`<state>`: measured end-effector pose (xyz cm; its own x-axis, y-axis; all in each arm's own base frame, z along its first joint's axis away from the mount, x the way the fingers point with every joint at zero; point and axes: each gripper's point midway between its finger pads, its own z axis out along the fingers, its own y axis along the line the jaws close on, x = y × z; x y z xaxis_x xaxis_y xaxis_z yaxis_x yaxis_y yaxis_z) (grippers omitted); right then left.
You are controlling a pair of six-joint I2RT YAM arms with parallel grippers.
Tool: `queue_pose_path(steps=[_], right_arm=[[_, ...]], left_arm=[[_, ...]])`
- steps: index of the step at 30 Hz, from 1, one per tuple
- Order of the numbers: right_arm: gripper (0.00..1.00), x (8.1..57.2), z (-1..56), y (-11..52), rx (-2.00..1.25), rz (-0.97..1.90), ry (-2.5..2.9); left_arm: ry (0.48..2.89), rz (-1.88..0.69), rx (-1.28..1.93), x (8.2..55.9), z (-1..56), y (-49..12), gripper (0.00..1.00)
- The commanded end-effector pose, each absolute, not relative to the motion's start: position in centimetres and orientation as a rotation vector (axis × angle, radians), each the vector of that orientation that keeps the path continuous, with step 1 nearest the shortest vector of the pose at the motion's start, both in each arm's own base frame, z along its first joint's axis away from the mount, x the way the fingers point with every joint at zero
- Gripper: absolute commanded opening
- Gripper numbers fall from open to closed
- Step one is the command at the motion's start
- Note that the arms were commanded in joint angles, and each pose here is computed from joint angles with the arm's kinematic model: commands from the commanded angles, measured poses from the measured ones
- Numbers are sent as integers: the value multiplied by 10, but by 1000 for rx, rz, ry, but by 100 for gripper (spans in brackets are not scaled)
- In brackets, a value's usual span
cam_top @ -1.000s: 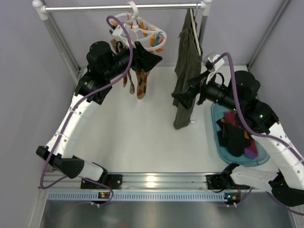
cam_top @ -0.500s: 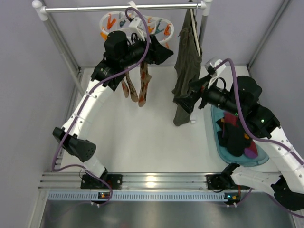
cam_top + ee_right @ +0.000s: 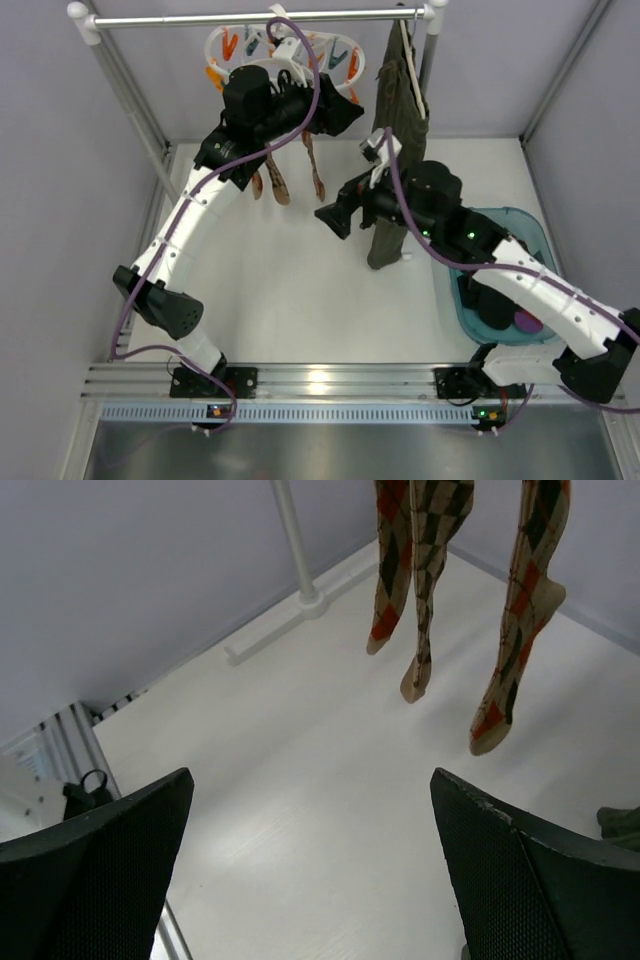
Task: Remove the socks clipped to the hanger
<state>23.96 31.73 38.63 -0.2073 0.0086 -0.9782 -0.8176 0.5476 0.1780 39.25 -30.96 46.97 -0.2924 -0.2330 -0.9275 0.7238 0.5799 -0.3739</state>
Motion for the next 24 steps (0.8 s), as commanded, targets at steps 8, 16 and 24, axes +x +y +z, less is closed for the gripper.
queue_pose_path(steps=[8, 16, 24], right_arm=[[93, 317, 370, 352, -408, 646, 1496], [93, 366, 314, 393, -408, 542, 1516], [92, 425, 286, 393, -233, 400, 1496]], left_arm=[[1481, -909, 402, 395, 507, -297, 78], [1478, -910, 377, 397, 511, -296, 77], [1474, -921, 352, 397, 516, -295, 76]])
